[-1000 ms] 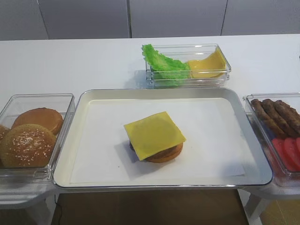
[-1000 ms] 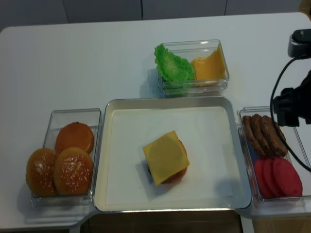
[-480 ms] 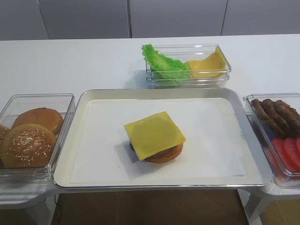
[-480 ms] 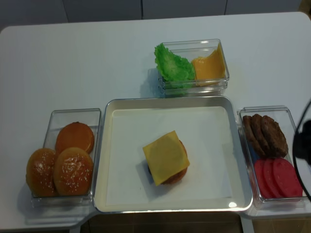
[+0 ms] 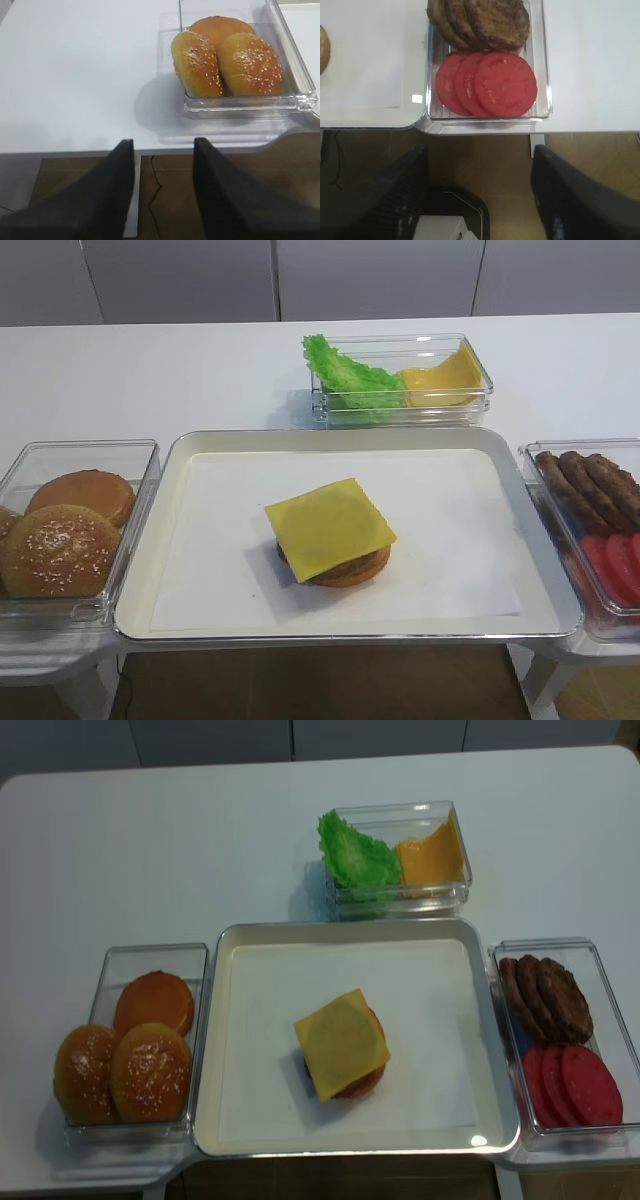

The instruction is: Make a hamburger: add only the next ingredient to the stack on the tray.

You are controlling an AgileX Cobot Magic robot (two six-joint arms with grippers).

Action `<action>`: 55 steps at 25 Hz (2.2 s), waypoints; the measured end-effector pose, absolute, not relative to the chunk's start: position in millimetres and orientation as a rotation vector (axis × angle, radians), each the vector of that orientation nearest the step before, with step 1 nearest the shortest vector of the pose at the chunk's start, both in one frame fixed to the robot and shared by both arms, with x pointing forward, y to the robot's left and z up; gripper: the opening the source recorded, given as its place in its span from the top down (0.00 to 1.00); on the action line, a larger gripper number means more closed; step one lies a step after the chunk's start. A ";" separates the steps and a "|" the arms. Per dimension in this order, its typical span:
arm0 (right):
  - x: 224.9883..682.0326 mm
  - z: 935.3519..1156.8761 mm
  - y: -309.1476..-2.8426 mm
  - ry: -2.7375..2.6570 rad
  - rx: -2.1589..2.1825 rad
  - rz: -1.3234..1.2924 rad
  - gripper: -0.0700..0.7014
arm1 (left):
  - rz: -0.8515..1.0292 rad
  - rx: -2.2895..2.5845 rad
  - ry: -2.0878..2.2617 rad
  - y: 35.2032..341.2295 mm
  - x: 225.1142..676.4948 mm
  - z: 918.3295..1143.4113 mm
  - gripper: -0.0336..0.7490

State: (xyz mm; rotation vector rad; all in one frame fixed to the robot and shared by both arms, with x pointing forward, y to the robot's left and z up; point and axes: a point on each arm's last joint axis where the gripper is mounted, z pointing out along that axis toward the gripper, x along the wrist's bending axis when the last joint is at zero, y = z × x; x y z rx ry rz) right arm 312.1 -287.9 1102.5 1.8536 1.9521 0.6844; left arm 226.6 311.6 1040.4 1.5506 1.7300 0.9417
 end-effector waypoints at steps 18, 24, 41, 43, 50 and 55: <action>211.5 1082.8 -295.7 1.708 1.597 0.994 0.26 | 0.942 1.551 1.730 311.6 226.6 1040.4 0.58; 206.9 1063.0 -295.1 1.711 1.591 1.007 0.26 | 0.942 1.551 1.730 311.6 226.6 1040.4 0.58; 227.5 1044.5 -295.0 1.705 1.529 0.992 0.29 | 0.942 1.551 1.730 311.6 226.6 1040.4 0.58; 228.5 1043.1 -294.9 1.706 1.531 0.991 0.29 | 0.942 1.551 1.730 311.6 226.6 1040.4 0.58; 228.7 1043.4 -294.7 1.699 1.537 1.000 0.30 | 0.942 1.551 1.730 311.6 226.6 1040.4 0.58; 228.7 1043.4 -294.7 1.699 1.537 1.000 0.30 | 0.942 1.551 1.730 311.6 226.6 1040.4 0.58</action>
